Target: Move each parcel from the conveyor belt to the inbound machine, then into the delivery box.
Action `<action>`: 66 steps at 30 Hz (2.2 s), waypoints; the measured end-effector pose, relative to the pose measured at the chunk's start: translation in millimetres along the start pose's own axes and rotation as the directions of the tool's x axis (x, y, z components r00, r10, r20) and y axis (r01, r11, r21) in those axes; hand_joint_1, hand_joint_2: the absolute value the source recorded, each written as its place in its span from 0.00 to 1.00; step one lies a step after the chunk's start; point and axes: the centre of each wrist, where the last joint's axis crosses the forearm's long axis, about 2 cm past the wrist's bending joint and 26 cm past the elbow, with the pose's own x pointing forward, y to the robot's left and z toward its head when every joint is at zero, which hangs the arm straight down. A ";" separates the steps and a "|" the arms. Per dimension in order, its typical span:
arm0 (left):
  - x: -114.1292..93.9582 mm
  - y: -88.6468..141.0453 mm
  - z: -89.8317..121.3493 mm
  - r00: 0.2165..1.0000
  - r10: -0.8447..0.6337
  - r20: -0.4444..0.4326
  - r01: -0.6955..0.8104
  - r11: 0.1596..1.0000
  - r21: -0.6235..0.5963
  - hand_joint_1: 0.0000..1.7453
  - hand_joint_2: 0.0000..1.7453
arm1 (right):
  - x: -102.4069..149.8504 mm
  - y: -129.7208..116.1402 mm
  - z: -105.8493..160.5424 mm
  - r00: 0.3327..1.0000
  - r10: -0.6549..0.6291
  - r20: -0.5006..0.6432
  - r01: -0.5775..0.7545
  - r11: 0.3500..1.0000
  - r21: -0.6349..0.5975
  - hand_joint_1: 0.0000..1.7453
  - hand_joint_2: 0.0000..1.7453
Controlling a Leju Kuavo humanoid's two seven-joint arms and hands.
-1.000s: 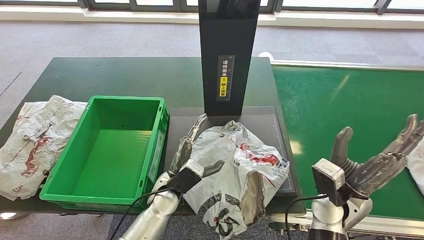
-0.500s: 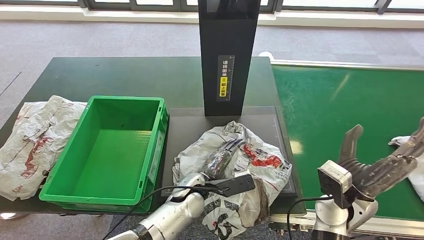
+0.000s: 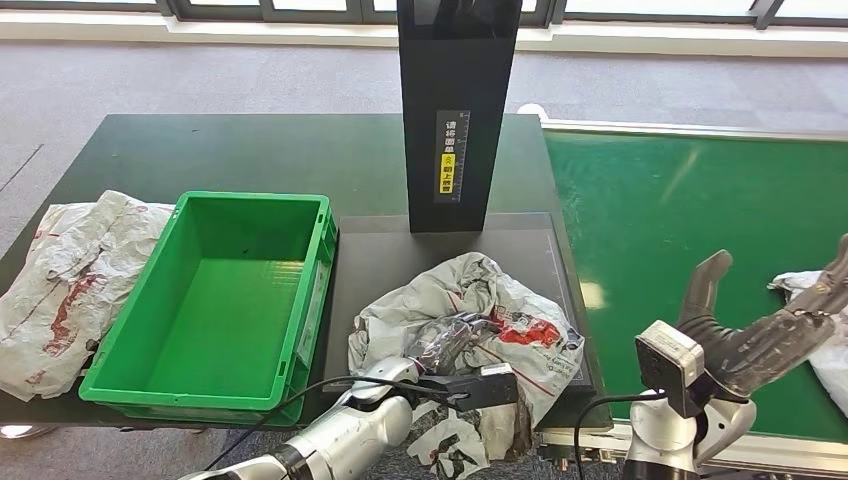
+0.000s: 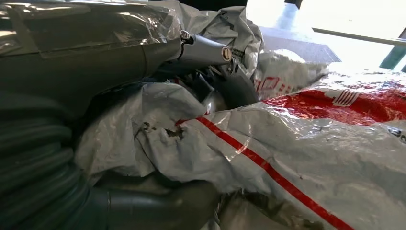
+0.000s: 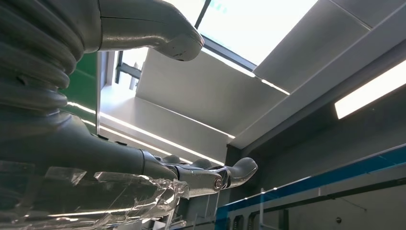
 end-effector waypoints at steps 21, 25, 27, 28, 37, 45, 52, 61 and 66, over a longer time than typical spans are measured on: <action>1.1 11.9 -4.0 0.991 -0.135 -0.005 0.132 0.960 0.247 1.00 1.00 | -5.7 -5.2 1.8 1.000 0.022 -0.015 -0.022 1.000 -0.006 0.00 1.00; 2.6 13.0 -4.2 0.987 -0.159 -0.003 0.154 0.949 0.275 1.00 1.00 | -6.8 -6.4 2.4 0.999 0.027 -0.018 -0.027 1.000 -0.007 0.00 1.00; 9.0 16.8 -4.2 0.971 -0.237 0.022 0.215 0.913 0.346 1.00 1.00 | -7.2 -6.8 2.6 0.999 0.027 -0.021 -0.027 1.000 -0.008 0.00 1.00; 14.7 20.6 -4.1 0.955 -0.291 0.047 0.250 0.884 0.395 1.00 1.00 | -7.4 -7.1 2.7 0.999 0.027 -0.022 -0.027 1.000 -0.009 0.00 1.00; 55.1 103.6 15.6 0.879 -0.474 0.059 0.251 0.562 0.788 1.00 1.00 | -10.0 -10.0 3.2 0.999 0.034 -0.032 -0.034 0.999 -0.017 0.00 1.00; 59.1 166.8 56.1 0.886 -0.464 -0.007 0.168 0.308 0.936 1.00 1.00 | -10.2 -12.2 2.7 0.999 0.035 -0.030 -0.035 0.999 -0.023 0.00 1.00; 34.9 190.8 81.9 0.912 -0.388 -0.130 0.218 0.192 0.957 1.00 1.00 | -9.5 -13.5 1.2 0.999 0.035 -0.026 -0.036 0.999 -0.030 0.00 1.00; -61.1 189.0 118.9 0.921 -0.150 -0.359 0.384 0.200 0.901 1.00 1.00 | -8.0 -17.7 -0.6 0.999 0.033 -0.022 -0.034 0.998 -0.047 0.00 1.00; -89.1 181.1 128.4 0.896 -0.066 -0.439 0.441 0.233 0.866 1.00 1.00 | -7.9 -18.1 -0.9 0.999 0.034 -0.021 -0.035 0.998 -0.048 0.00 1.00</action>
